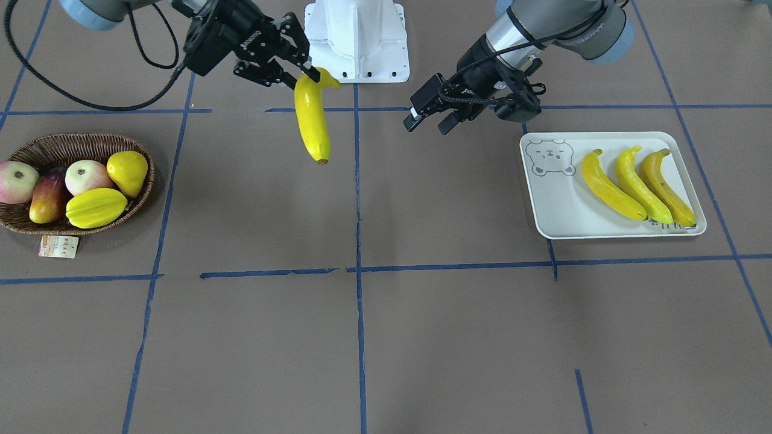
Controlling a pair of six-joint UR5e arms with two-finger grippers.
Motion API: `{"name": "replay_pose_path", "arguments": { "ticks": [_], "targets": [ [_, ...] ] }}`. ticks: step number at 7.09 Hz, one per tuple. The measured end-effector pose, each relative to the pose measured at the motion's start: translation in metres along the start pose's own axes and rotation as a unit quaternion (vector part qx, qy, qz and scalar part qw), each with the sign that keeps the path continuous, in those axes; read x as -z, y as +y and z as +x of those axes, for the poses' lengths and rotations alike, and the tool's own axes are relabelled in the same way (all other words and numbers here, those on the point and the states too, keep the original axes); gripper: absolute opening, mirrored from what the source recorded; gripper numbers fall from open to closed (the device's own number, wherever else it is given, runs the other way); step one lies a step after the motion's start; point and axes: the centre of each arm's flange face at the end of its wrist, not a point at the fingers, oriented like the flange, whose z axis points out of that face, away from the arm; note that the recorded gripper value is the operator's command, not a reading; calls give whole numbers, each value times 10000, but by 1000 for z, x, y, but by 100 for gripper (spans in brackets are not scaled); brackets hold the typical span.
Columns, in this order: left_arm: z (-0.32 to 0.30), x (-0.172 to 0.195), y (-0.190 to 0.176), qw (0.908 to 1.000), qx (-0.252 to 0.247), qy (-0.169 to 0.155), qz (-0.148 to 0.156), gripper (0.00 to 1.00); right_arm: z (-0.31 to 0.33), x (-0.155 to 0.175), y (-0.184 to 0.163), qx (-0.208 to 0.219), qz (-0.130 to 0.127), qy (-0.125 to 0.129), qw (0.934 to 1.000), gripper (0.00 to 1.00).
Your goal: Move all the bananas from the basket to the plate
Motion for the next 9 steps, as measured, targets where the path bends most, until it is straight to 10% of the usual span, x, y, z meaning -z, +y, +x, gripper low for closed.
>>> {"name": "replay_pose_path", "arguments": {
  "ticks": [7,8,9],
  "targets": [
    [33,-33,62,9974,81,532,-471,99,-32,-39,58,28,12,-252,9997,0],
    [34,-35,67,9972,74,538,-519,92,-32,-39,58,28,15,-252,9997,0],
    [34,-36,70,9970,74,536,-546,39,-32,-39,58,28,19,-253,9997,1]
  ]
}}
